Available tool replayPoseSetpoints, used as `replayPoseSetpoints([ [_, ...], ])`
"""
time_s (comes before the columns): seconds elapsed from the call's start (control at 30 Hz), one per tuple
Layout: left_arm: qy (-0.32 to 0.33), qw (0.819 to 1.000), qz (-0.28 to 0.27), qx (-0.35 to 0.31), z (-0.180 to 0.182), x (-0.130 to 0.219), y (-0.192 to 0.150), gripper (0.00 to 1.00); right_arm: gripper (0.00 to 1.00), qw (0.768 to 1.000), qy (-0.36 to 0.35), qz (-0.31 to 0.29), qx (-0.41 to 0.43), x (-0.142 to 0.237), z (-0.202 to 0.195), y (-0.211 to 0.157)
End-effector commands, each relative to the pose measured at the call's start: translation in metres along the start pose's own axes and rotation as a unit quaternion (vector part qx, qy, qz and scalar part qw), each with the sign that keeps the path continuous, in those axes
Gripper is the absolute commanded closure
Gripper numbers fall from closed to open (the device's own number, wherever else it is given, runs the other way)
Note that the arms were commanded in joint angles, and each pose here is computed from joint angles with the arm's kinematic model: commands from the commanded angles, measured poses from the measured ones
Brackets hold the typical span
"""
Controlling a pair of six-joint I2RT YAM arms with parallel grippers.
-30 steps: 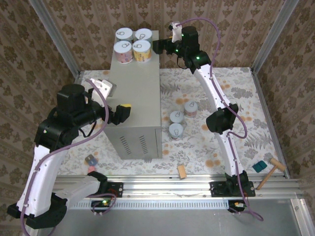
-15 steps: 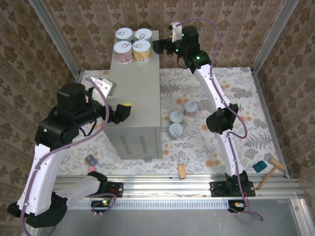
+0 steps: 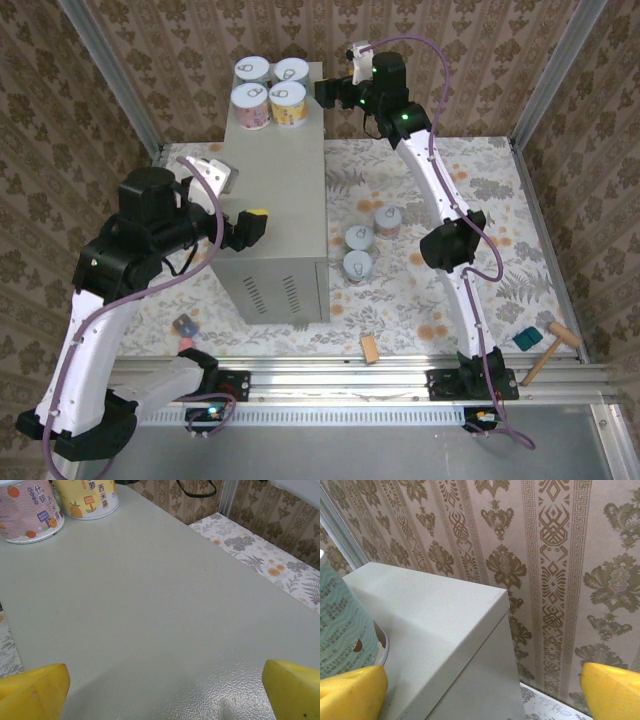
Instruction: Place and organize the canned foods onto the counter
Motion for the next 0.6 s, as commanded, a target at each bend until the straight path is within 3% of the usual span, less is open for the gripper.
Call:
replayPoseSetpoints([
  [0.0, -0.003, 1.000, -0.009, -0.005, -0.003, 0.008, 0.005, 0.00, 0.00, 0.993, -0.008, 0.114, 0.038, -0.024, 0.005, -0.075],
  [0.57, 0.002, 1.000, -0.009, -0.006, -0.003, 0.015, -0.001, 0.00, 0.00, 0.992, -0.010, 0.112, 0.060, -0.023, 0.022, -0.071],
])
Point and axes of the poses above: each hand's point on the last joint's axis, 136 mm out from that joint toward the fingers, its own x axis back along the fingers, its own z axis along the line the jaws close on, y = z × x, the point moved 4 cm from there along x, back along the fingers, and after that the axes turned 3 degrees about x, right-handed, at the moved point
